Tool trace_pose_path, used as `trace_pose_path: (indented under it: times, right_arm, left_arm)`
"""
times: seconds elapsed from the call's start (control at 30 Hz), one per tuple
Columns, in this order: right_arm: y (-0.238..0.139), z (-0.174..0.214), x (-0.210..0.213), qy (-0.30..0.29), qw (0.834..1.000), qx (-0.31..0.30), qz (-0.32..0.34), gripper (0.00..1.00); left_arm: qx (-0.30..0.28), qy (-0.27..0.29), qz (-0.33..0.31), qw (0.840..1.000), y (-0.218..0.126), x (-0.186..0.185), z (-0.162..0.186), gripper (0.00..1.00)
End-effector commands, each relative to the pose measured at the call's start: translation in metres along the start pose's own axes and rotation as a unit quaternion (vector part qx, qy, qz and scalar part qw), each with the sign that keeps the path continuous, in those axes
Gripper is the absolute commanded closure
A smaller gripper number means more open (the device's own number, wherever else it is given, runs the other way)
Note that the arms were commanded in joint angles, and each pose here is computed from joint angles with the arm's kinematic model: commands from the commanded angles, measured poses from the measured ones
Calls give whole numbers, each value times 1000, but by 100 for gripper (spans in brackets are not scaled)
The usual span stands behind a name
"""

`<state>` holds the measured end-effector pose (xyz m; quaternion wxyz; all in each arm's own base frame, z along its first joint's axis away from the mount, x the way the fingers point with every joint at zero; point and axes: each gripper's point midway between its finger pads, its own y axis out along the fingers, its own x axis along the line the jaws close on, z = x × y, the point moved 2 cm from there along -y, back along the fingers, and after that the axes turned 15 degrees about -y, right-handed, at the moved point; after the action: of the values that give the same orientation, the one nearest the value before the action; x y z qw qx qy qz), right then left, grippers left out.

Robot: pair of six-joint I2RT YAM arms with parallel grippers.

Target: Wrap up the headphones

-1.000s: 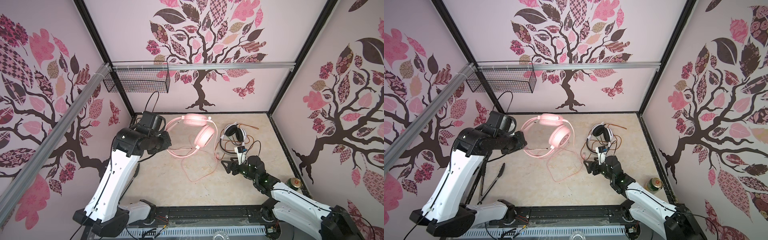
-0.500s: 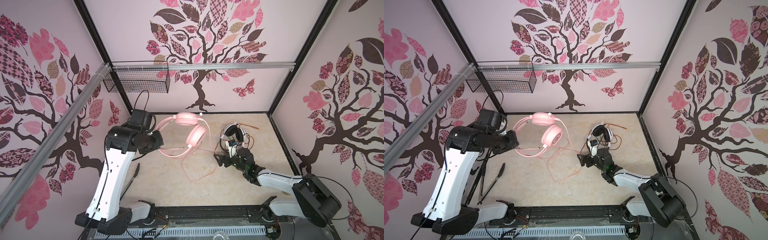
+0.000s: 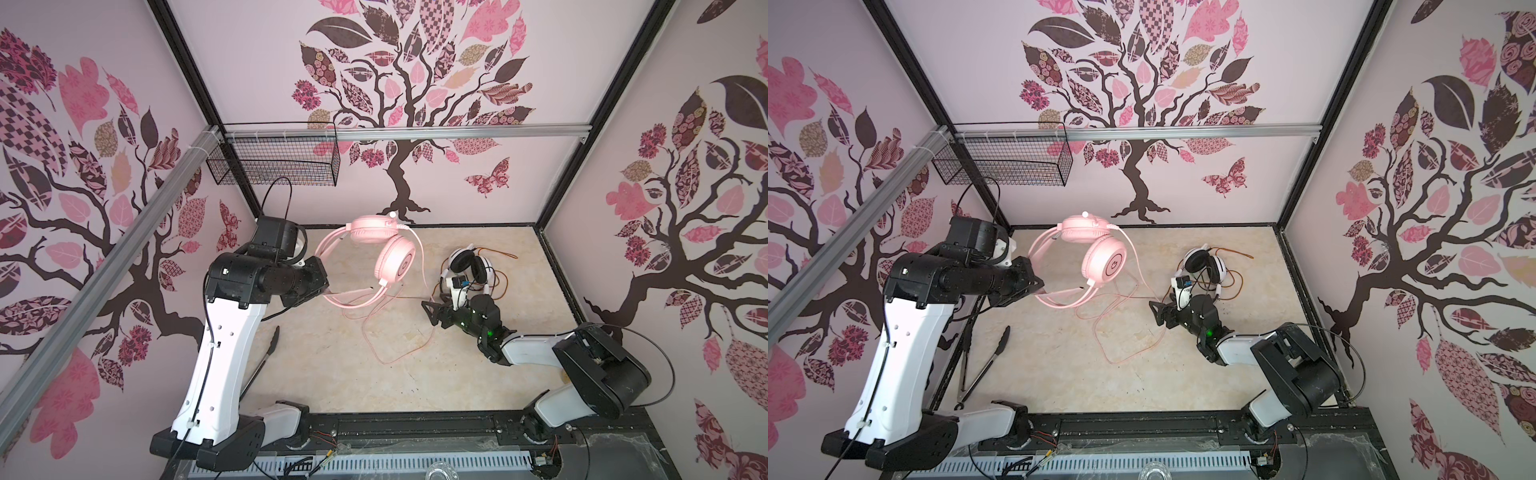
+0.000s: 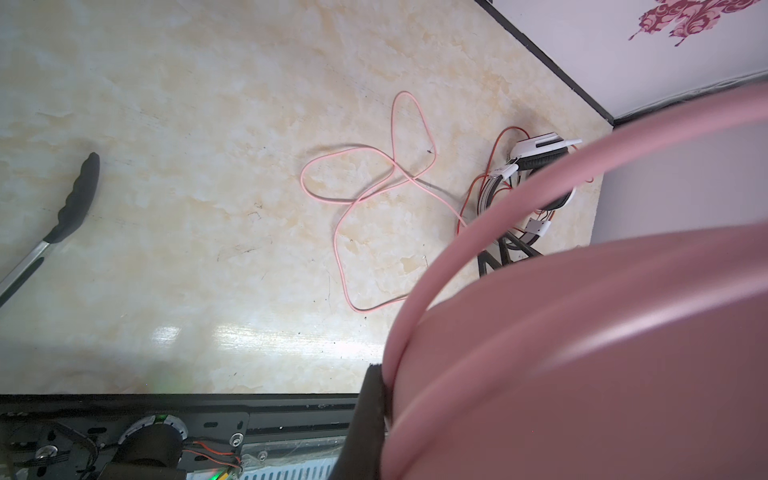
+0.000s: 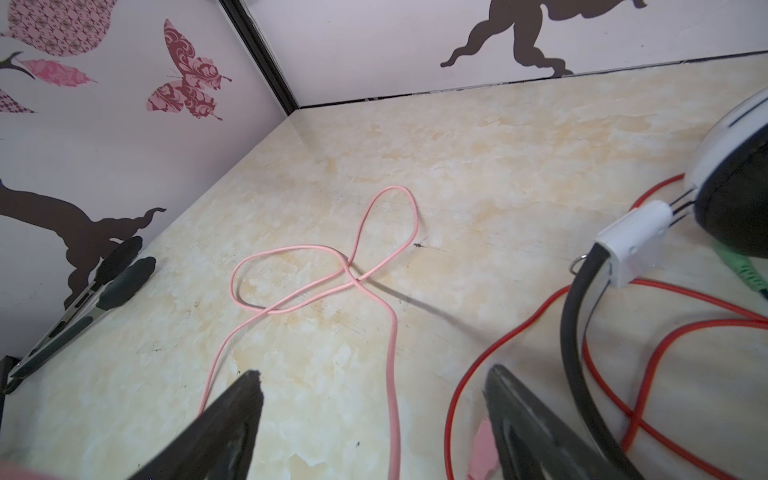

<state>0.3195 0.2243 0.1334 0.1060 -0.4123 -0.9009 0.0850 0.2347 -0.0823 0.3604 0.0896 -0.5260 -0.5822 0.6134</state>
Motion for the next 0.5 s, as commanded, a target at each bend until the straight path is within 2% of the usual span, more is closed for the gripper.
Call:
trace_pose_path:
  times: [0.0, 0.07, 0.17, 0.37, 0.4, 0.47]
  right_arm:
    - [0, -17, 7, -9, 999, -45, -20, 23]
    - [-3, -20, 11, -14, 998, -51, -31, 31]
    - [-8, -27, 16, -29, 997, -62, -42, 50]
    - [-25, -43, 26, -56, 995, -65, -59, 96]
    - [-29, -45, 28, -58, 995, -61, -62, 100]
    - [-41, -50, 32, -57, 996, -44, -60, 100]
  left_arm:
    - [-29, -1, 77, 997, -23, -24, -5, 100]
    - [-27, -4, 76, 997, -20, -24, -6, 100]
    - [-16, -6, 72, 997, -11, -22, -4, 100]
    - [6, -9, 46, 999, 16, -10, 0, 100]
    - [6, -8, 37, 999, 22, -6, -1, 100]
    - [4, -4, 14, 1000, 34, 2, -4, 100]
